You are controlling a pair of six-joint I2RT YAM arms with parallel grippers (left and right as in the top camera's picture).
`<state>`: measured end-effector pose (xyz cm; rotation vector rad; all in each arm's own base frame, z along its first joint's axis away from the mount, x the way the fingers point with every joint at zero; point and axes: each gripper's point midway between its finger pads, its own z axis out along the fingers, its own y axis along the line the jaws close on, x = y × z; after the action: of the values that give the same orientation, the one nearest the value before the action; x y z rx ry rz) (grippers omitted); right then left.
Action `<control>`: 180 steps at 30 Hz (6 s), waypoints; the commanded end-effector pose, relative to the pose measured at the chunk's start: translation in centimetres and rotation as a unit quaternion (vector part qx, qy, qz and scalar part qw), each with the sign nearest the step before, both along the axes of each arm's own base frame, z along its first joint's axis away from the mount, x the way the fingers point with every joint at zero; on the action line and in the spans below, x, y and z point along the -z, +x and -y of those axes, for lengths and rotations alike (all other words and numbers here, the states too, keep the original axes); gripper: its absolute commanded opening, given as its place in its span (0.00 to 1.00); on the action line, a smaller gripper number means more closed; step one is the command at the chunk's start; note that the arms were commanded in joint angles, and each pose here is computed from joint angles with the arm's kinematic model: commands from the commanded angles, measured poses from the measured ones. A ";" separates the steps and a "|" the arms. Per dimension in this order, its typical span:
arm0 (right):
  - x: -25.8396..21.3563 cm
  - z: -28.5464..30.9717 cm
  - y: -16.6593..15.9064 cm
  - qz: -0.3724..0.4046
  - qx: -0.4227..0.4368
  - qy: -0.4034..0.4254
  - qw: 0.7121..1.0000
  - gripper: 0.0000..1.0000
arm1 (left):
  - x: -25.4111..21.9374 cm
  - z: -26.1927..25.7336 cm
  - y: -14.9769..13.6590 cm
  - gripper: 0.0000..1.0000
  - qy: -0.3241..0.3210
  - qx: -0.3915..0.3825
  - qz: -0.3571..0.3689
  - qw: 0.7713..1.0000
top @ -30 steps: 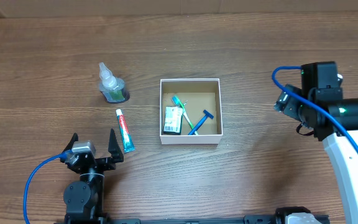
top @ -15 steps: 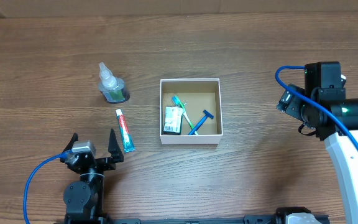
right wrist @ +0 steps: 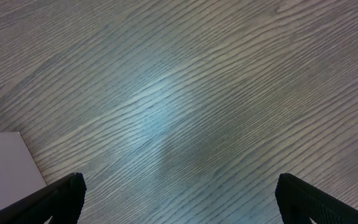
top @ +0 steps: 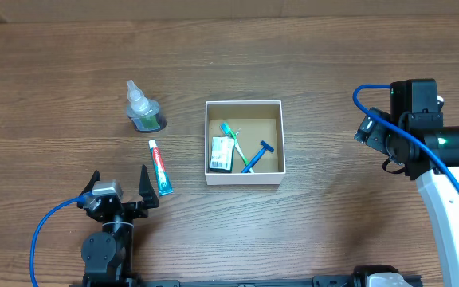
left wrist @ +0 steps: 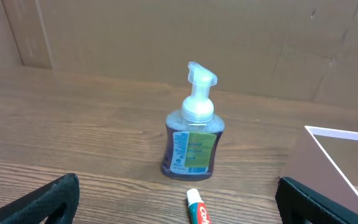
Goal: Pack container
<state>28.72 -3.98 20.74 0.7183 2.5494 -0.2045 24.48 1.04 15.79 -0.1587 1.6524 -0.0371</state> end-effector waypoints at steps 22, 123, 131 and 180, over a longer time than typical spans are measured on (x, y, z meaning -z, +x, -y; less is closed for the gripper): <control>-0.5 0.3 0.1 0.009 0.005 -0.006 1.000 1.00 | -0.1 -0.3 0.0 1.00 -0.004 -0.007 0.005 1.000; -0.5 0.3 0.1 0.009 0.005 -0.006 1.000 1.00 | -1.9 1.4 20.8 0.30 -0.022 0.019 -0.320 0.947; -0.5 0.3 0.1 0.009 0.005 -0.006 1.000 1.00 | -9.2 2.0 20.3 0.26 -0.016 0.029 -0.248 0.968; -0.5 0.3 0.1 0.009 0.005 -0.006 1.000 1.00 | -0.5 26.5 20.7 0.29 0.053 0.183 -0.362 0.912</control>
<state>28.74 -3.99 20.73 0.7182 2.5487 -0.2044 44.97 -25.71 15.22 0.2759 2.4154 -0.2047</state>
